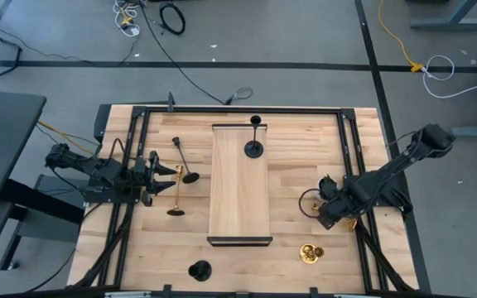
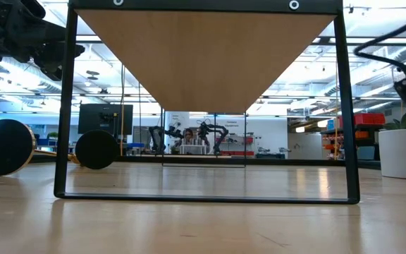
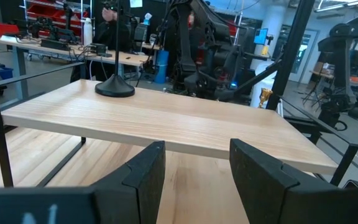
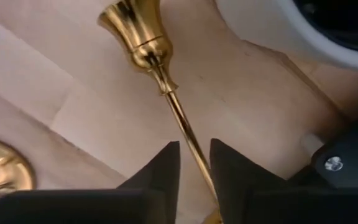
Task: Pick & Place candle stick holders
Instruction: Put the middle gold candle holder on the shelf
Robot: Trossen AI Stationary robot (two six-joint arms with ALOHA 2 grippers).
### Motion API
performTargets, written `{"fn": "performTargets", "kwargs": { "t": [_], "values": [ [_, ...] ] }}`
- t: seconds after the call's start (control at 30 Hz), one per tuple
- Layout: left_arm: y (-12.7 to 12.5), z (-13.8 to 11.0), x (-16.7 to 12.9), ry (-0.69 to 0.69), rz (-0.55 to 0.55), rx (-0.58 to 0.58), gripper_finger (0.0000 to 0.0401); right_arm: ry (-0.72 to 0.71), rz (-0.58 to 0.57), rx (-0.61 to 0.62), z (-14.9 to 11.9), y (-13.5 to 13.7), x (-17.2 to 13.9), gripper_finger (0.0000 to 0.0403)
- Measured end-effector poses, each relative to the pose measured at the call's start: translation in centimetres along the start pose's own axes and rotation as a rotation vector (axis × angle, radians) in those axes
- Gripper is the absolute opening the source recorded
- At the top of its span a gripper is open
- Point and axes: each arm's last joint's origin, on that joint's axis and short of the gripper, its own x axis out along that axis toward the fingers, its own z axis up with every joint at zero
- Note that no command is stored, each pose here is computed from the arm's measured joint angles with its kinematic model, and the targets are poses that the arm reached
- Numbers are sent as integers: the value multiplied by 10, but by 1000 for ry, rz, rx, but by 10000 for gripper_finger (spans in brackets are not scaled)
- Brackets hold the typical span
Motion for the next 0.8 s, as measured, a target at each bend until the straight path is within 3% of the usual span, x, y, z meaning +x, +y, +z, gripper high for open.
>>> {"fn": "performTargets", "kwargs": {
  "t": [0.4, 0.8],
  "values": [
    [0, 0, 0, 0, 0, 0, 181, 23, -60, -37, 1, 6, 12, 173],
    [0, 0, 0, 0, 0, 0, 181, 19, -81, -84, 2, 11, 20, 151]
  ]
}}
